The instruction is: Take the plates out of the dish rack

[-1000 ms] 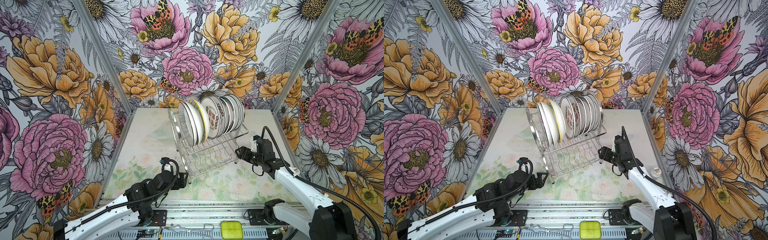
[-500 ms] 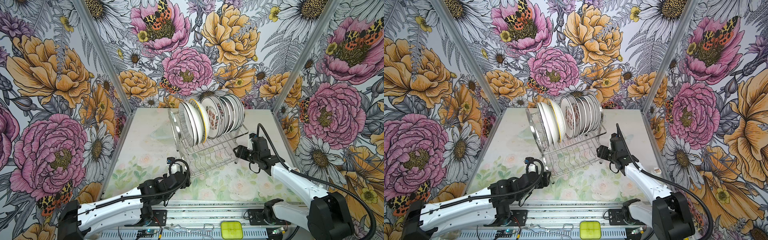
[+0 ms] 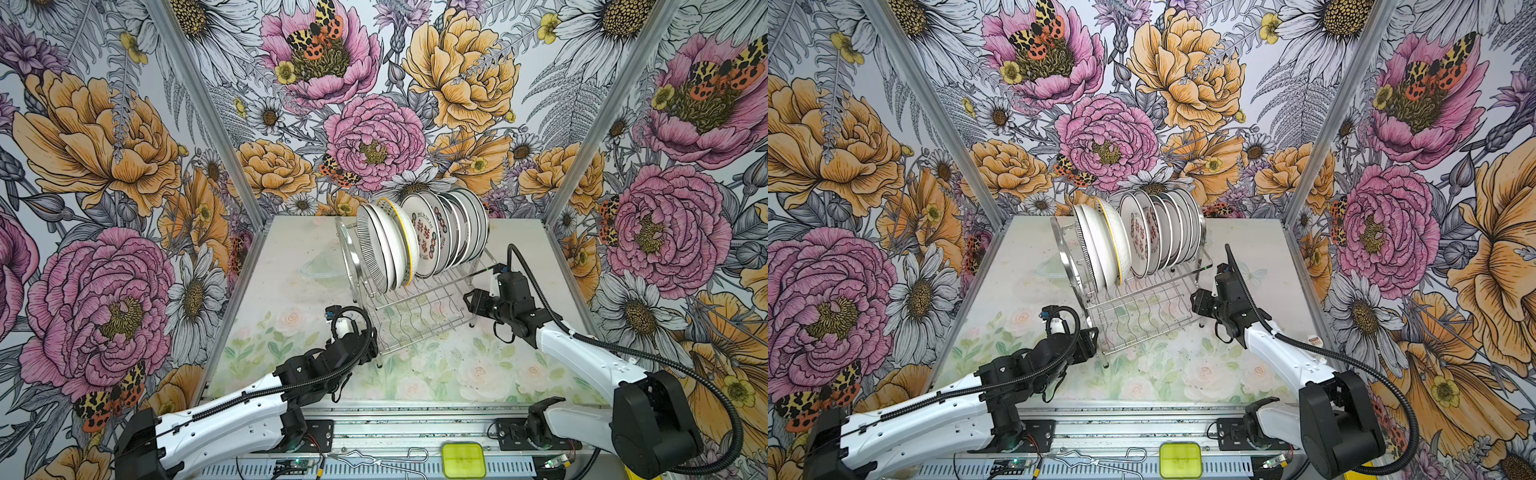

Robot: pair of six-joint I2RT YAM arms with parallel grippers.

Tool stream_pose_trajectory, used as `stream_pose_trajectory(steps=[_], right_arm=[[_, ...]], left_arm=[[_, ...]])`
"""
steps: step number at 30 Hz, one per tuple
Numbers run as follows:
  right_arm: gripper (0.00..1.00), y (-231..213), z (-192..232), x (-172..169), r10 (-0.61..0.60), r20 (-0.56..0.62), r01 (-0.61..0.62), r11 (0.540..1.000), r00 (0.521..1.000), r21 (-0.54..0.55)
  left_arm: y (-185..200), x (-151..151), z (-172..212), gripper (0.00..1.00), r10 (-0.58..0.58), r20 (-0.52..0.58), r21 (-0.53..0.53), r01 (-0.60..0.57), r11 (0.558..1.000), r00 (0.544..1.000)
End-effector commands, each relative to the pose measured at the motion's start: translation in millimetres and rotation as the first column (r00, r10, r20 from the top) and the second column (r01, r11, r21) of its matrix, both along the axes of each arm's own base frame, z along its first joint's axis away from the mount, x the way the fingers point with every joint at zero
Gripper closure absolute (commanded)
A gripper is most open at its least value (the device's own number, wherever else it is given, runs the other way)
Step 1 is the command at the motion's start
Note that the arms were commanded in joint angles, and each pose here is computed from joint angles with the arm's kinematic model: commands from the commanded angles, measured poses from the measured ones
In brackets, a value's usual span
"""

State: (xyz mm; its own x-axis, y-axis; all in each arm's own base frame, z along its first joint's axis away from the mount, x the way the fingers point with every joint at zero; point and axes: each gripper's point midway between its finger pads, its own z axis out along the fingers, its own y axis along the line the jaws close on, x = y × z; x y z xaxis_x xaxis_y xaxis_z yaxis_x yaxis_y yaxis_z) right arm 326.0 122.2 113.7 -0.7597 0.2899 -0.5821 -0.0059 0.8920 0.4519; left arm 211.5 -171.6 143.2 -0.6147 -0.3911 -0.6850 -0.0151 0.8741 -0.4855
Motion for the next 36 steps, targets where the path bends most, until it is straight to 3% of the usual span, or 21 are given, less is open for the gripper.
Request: stream_pose_trajectory(steps=[1,9,14,26,36], right_arm=[[0.48,-1,7,14,-0.017,0.038,0.018,1.000,0.999,-0.014],[0.55,5,5,17,-0.011,0.035,0.011,1.000,0.999,-0.013],[0.66,6,0,18,-0.021,0.030,0.021,1.000,0.999,-0.019],[0.73,7,2,20,-0.035,0.057,0.036,0.999,0.998,-0.005],[0.81,23,5,43,-0.003,0.090,0.000,0.999,0.996,0.036]], left_arm=[[8,3,-15,0.26,0.006,-0.018,0.048,-0.005,0.999,1.000],[2,12,-26,0.29,-0.012,-0.055,0.053,0.015,0.998,0.998],[1,18,-29,0.33,-0.007,-0.060,0.057,0.010,0.998,0.998],[14,26,-39,0.40,0.040,-0.085,0.062,-0.035,0.997,0.996],[39,40,-52,0.44,0.098,-0.103,0.081,-0.090,0.993,0.990]])
